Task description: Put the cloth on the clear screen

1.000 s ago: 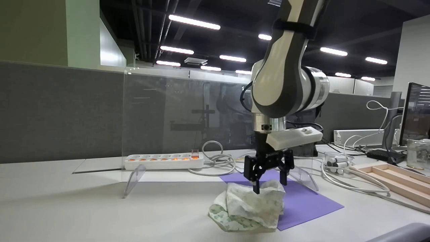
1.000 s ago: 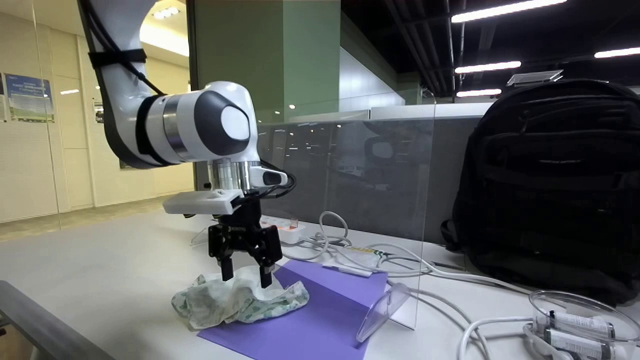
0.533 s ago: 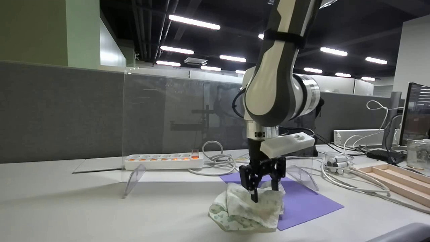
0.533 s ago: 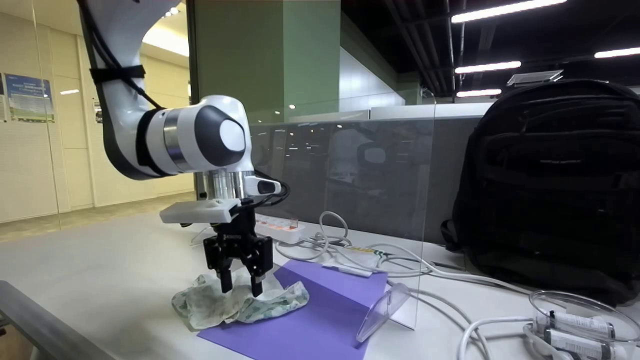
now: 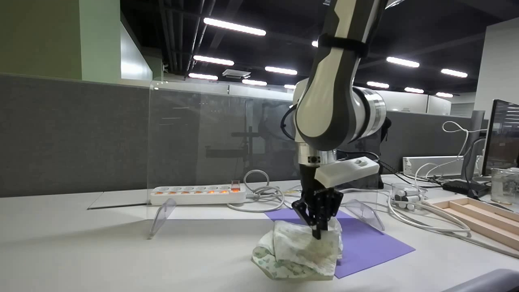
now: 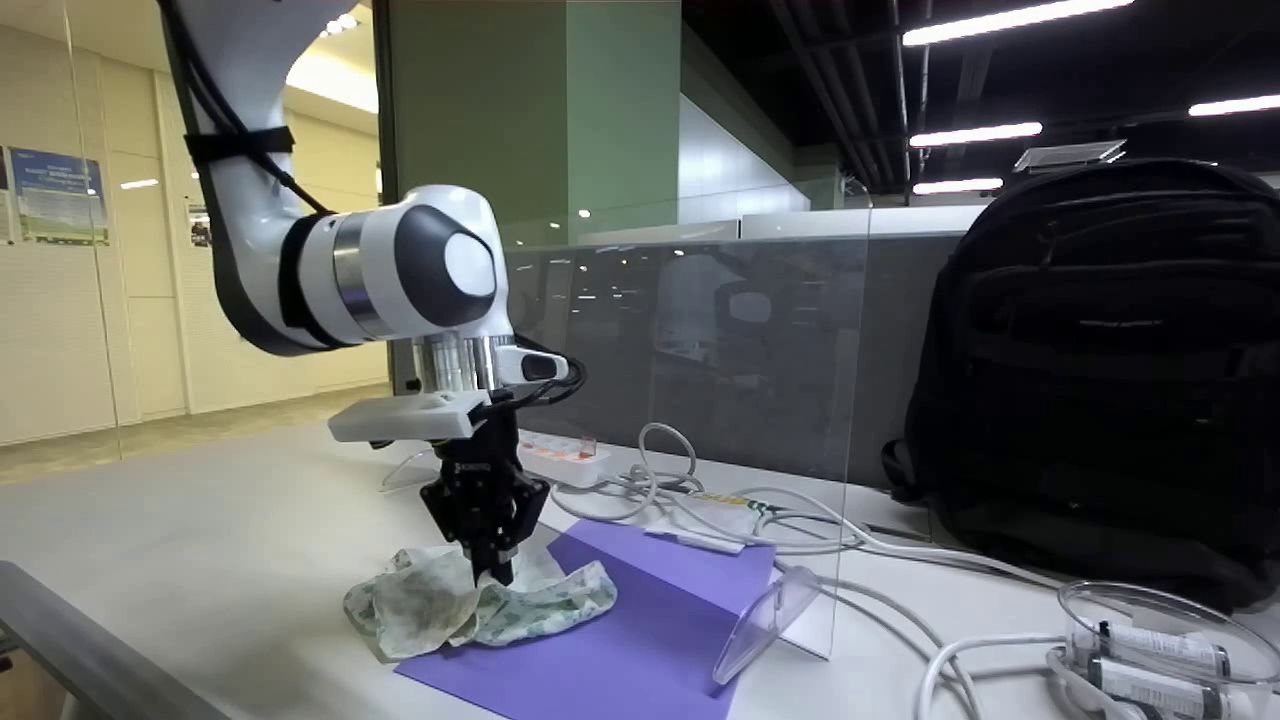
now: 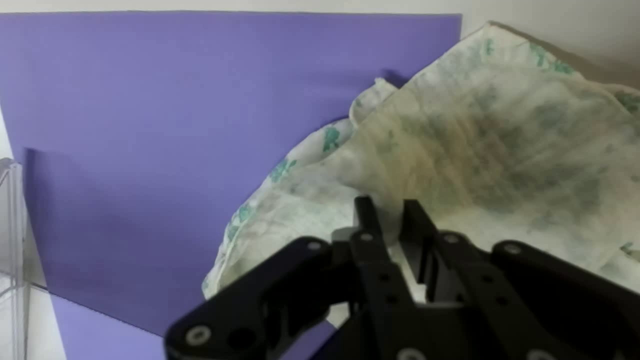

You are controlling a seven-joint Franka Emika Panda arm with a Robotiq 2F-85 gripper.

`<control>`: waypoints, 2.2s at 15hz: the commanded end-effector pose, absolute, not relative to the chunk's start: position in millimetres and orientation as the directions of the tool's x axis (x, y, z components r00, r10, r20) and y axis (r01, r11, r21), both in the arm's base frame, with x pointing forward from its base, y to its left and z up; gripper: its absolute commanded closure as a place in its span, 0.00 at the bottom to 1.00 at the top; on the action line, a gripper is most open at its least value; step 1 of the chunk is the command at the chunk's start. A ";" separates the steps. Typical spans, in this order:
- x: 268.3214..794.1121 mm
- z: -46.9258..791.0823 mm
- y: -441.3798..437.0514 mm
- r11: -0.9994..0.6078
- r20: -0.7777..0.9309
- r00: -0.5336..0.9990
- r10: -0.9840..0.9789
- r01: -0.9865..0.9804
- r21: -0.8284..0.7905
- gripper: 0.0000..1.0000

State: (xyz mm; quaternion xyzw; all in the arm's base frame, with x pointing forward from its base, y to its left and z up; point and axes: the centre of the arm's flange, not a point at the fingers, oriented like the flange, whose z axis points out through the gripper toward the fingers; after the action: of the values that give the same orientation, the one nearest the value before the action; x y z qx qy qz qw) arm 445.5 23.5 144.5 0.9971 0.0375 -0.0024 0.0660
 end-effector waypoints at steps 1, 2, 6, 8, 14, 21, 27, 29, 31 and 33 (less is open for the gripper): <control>440.7 161.0 20.5 -0.986 -0.034 0.996 0.083 0.087 0.145 1.00; 438.6 161.9 20.9 -0.983 -0.054 0.995 0.083 0.091 0.157 1.00; 432.1 183.1 26.7 -0.976 -0.133 0.985 0.114 0.136 0.168 1.00; 435.6 205.8 32.7 -0.970 -0.152 0.981 0.119 0.147 0.192 1.00; 461.6 306.7 56.7 -0.952 -0.119 0.981 0.152 0.178 0.250 1.00; 468.9 368.1 64.6 -0.958 -0.069 0.982 0.176 0.187 0.217 0.99; 475.1 380.0 77.5 -0.957 0.005 0.977 0.212 0.206 0.203 1.00; 482.6 398.5 91.9 -0.954 0.080 0.968 0.239 0.218 0.207 1.00; 487.7 422.6 108.7 -0.950 0.132 0.955 0.266 0.236 0.204 1.00; 492.1 449.2 123.9 -0.949 0.167 0.945 0.280 0.245 0.199 1.00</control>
State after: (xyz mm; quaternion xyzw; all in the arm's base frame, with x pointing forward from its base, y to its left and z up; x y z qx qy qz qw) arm 484.7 105.9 408.4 0.9845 0.1293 0.0690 0.0965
